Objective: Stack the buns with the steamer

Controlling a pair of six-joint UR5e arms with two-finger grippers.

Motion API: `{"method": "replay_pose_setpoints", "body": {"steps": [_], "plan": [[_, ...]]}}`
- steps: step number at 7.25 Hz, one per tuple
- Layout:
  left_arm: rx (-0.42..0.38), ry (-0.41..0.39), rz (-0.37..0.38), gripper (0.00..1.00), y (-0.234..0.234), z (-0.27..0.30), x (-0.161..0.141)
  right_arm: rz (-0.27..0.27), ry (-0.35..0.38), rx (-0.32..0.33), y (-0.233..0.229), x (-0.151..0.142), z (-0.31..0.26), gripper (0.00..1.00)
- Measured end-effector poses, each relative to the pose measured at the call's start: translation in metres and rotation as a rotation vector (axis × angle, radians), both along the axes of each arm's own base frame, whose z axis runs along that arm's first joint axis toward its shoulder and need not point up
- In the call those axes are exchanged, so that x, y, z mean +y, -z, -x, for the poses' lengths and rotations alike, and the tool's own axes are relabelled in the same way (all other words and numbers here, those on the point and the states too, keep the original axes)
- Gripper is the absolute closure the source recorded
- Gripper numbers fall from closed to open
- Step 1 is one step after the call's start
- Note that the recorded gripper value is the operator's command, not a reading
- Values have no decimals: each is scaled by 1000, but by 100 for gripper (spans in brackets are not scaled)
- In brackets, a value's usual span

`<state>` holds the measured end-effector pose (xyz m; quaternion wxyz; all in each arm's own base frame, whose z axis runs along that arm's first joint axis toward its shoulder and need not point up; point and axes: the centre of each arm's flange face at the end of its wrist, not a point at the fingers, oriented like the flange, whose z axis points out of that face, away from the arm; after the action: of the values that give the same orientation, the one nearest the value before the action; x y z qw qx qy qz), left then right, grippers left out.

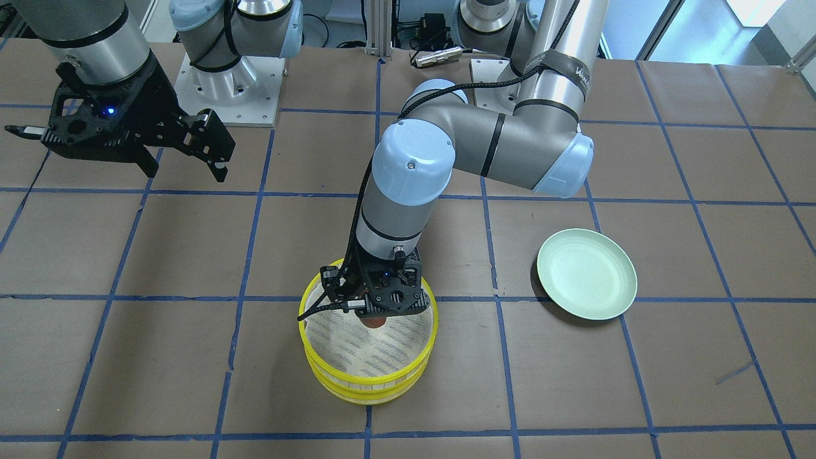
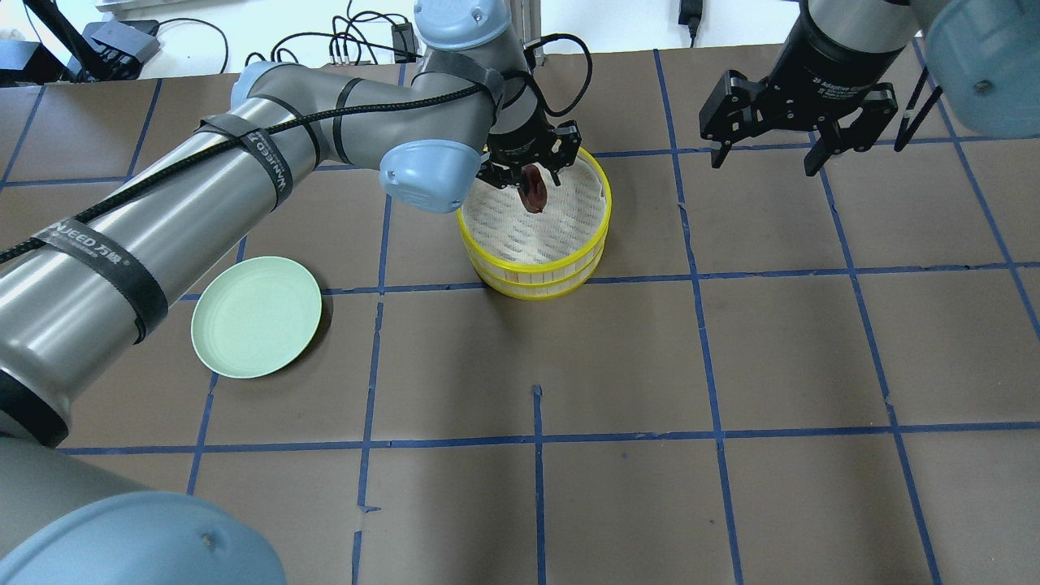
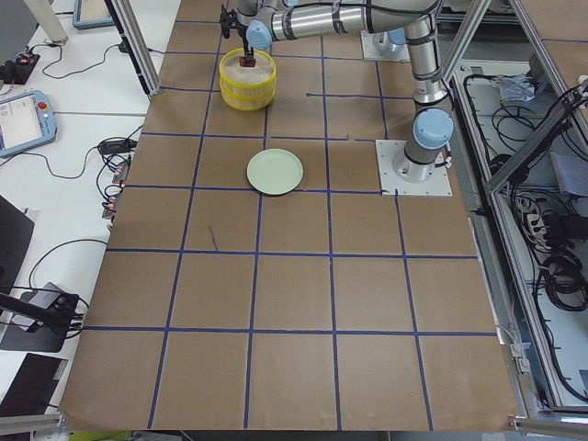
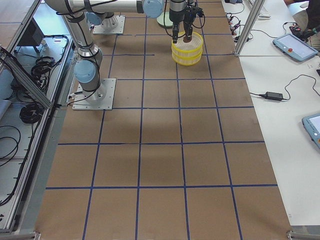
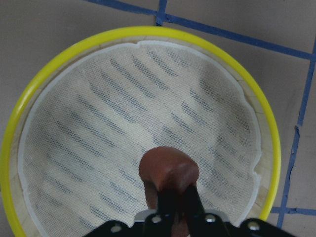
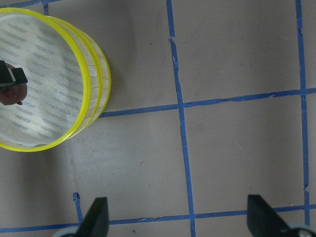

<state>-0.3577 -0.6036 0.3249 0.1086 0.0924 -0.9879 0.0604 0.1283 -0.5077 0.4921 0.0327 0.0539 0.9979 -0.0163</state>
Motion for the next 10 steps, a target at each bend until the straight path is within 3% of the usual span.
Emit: {"method": "replay_pose_setpoints", "body": {"steps": [4,7,9,10], "plan": [[10,-21,46,7,-32,-22,-4,6,-3,-3,-3,1,-4,0],[5,-29,47,2,-52,-46,-6,7,-5,1,-3,2,-5,0],[-58,24,-27,1,-103,-130,6,1,-18,10,-5,4,-10,0],[-126,69,-80,1,-126,-168,28,-10,-23,17,-5,6,-12,0]]}}
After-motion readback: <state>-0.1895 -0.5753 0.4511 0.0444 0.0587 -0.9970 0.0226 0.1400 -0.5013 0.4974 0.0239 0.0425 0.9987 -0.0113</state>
